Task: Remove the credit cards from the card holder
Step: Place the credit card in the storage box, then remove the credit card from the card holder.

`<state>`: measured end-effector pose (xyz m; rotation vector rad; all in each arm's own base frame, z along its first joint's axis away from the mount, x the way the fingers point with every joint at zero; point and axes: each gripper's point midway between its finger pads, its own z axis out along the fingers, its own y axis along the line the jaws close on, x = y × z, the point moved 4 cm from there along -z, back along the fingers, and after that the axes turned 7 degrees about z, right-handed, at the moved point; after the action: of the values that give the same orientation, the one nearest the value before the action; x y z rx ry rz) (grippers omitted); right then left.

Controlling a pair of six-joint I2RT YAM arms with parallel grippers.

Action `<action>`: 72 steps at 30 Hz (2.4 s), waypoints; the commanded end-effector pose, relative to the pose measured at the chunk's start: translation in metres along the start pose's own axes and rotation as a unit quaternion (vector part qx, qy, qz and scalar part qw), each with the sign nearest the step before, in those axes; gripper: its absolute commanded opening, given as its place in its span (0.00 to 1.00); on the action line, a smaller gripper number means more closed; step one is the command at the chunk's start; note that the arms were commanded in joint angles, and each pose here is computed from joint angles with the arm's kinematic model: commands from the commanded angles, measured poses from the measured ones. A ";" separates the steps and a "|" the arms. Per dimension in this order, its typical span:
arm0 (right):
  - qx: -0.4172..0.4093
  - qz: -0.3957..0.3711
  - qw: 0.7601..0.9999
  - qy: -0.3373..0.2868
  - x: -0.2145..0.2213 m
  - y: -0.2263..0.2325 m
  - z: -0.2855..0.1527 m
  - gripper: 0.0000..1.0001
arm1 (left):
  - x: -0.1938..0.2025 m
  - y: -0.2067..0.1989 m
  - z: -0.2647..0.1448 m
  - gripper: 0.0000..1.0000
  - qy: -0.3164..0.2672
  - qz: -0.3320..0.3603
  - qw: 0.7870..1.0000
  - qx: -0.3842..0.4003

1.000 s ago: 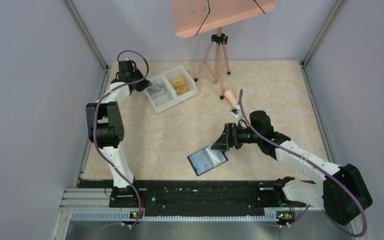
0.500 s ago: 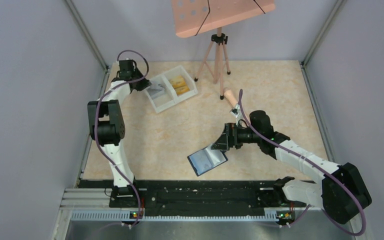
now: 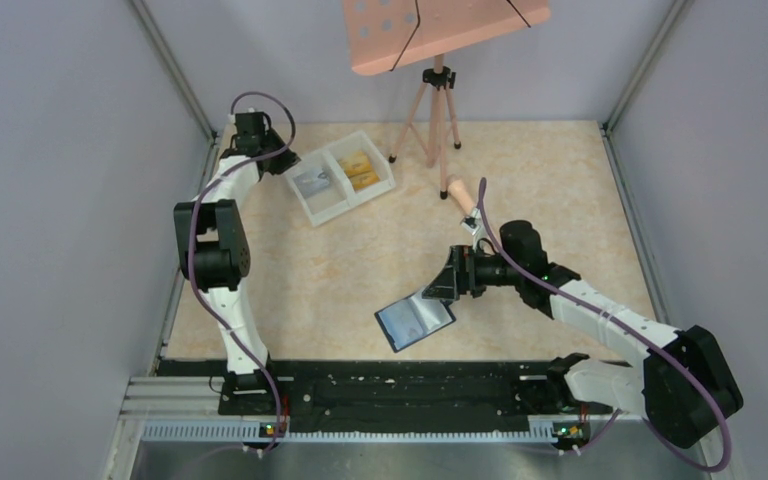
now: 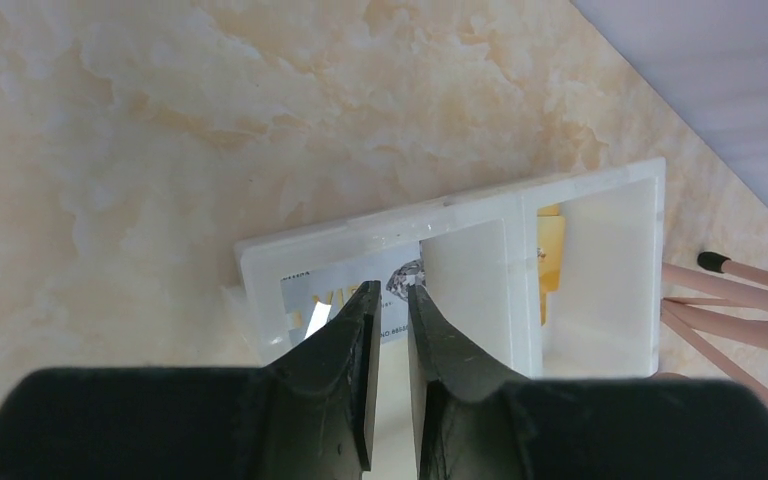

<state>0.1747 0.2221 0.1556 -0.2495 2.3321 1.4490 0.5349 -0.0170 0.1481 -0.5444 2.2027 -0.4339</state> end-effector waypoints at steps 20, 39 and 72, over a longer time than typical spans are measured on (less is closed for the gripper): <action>0.052 0.048 0.996 -0.055 -0.008 -0.002 -0.012 0.88 | 0.045 -0.062 -0.150 0.22 0.033 0.039 0.988 0.147; 0.166 -0.027 0.985 -0.023 0.031 0.010 0.040 0.68 | 0.237 -0.032 -0.236 0.21 0.126 0.067 0.970 0.196; 0.385 -0.154 0.910 0.020 0.063 -0.022 0.115 0.46 | 0.295 -0.004 -0.267 0.30 0.205 0.029 0.951 0.231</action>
<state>0.1526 0.3170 0.0585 -0.4034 2.5618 0.3021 0.1587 -0.1346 0.1291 -0.1525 2.3805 -1.0168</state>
